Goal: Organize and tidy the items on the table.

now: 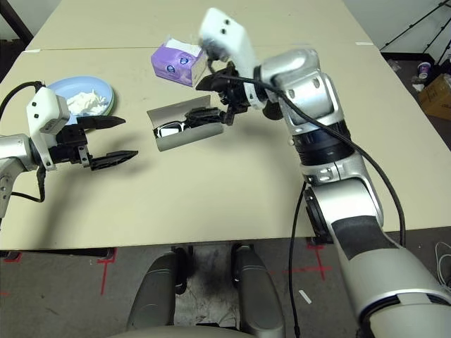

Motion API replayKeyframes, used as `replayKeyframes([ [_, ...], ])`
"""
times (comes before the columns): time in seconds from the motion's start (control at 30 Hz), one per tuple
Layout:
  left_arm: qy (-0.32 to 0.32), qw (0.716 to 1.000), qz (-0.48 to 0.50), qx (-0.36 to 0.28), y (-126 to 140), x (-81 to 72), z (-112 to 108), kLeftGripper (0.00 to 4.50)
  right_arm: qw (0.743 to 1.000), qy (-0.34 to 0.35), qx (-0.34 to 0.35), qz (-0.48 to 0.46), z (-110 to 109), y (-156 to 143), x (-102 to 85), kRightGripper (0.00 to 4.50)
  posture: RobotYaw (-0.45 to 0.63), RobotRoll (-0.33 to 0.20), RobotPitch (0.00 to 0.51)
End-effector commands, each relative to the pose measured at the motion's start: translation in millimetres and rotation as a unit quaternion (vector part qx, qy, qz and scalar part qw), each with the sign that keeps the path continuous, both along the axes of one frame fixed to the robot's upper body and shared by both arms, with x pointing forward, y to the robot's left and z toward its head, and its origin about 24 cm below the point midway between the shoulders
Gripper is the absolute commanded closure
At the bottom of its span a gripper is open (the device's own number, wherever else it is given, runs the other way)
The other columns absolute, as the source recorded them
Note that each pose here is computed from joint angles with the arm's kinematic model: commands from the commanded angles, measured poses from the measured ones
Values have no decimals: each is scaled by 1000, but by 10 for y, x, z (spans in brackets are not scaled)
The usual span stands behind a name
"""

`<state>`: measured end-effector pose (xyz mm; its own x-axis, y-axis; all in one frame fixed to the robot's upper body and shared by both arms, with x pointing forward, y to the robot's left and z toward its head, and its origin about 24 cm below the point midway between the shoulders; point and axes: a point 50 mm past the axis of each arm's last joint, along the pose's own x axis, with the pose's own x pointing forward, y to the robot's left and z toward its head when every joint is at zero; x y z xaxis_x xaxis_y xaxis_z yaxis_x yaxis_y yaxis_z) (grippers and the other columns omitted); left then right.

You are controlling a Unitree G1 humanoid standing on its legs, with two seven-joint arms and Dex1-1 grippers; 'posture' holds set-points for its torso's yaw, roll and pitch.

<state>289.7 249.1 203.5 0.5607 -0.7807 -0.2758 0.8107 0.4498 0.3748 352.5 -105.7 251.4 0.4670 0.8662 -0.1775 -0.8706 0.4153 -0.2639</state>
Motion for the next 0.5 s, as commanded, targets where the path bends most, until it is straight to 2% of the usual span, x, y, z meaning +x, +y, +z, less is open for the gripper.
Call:
replayKeyframes([
  [0.03, 5, 1000, -6, 8, -19, 23, -37, 0, 998, -35, 53, 1, -12, -110, -44, 35, -20, 0, 198],
  [0.23, 5, 1000, 3, 5, 10, 76, -69, 0, 997, -50, 60, -13, -159, -249, -67, 35, -26, 0, 202],
  [0.3, -13, 1000, 19, 3, 28, 143, -75, 0, 997, -57, 52, -15, -234, -301, -73, 35, -24, 0, 205],
  [0.5, -36, 999, 30, -8, 13, 273, -73, 0, 993, -53, 96, -45, -415, -385, -39, 35, -23, 0, 204],
])
